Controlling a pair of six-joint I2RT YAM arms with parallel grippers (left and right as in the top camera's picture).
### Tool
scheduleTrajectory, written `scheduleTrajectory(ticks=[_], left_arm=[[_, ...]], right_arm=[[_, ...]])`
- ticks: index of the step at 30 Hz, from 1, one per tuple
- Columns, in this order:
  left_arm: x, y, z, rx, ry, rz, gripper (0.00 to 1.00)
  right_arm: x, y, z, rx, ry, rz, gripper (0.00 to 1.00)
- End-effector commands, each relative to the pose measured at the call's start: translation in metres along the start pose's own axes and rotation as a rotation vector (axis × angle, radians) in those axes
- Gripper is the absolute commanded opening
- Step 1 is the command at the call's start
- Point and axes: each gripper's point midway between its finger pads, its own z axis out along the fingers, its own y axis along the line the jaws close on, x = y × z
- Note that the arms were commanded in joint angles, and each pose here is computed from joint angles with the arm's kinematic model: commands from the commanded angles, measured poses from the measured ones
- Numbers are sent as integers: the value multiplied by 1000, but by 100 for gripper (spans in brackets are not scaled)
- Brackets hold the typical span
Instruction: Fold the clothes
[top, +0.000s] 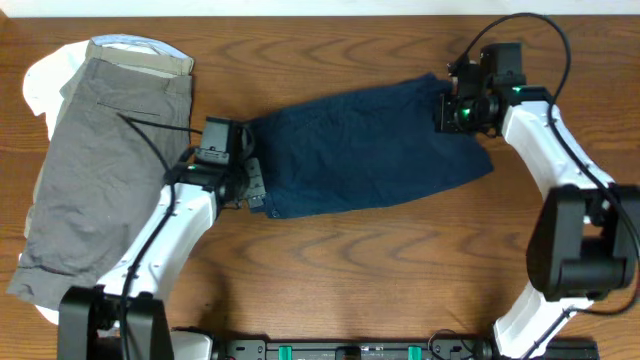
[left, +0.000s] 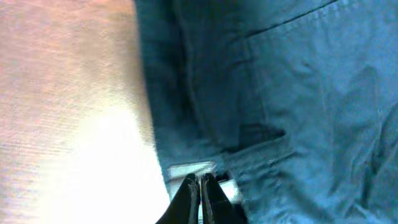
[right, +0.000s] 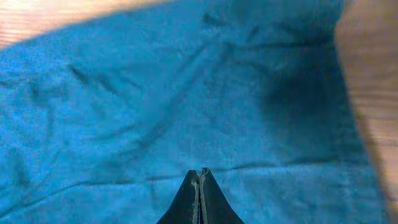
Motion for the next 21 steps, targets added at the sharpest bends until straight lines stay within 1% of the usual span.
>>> scheduleTrajectory(ticks=[1, 6, 8, 10, 13, 15, 21], left_arm=[[-9, 11, -12, -12, -30, -23, 6], [-8, 26, -12, -33, -11, -26, 6], [-8, 30, -12, -37, -12, -33, 9], [-9, 32, -13, -39, -12, -40, 17], [-8, 29, -13, -19, -6, -27, 36], [-7, 23, -13, 15, 3, 0, 46], [-3, 22, -7, 25, 29, 4, 66]], right_arm=[[8, -6, 18, -10, 37, 58, 1], [12, -26, 30, 33, 51, 89, 1], [13, -33, 31, 61, 53, 94, 1], [15, -40, 34, 96, 57, 99, 2], [19, -48, 38, 132, 70, 106, 1], [21, -51, 40, 140, 75, 112, 1], [31, -62, 51, 175, 108, 137, 1]])
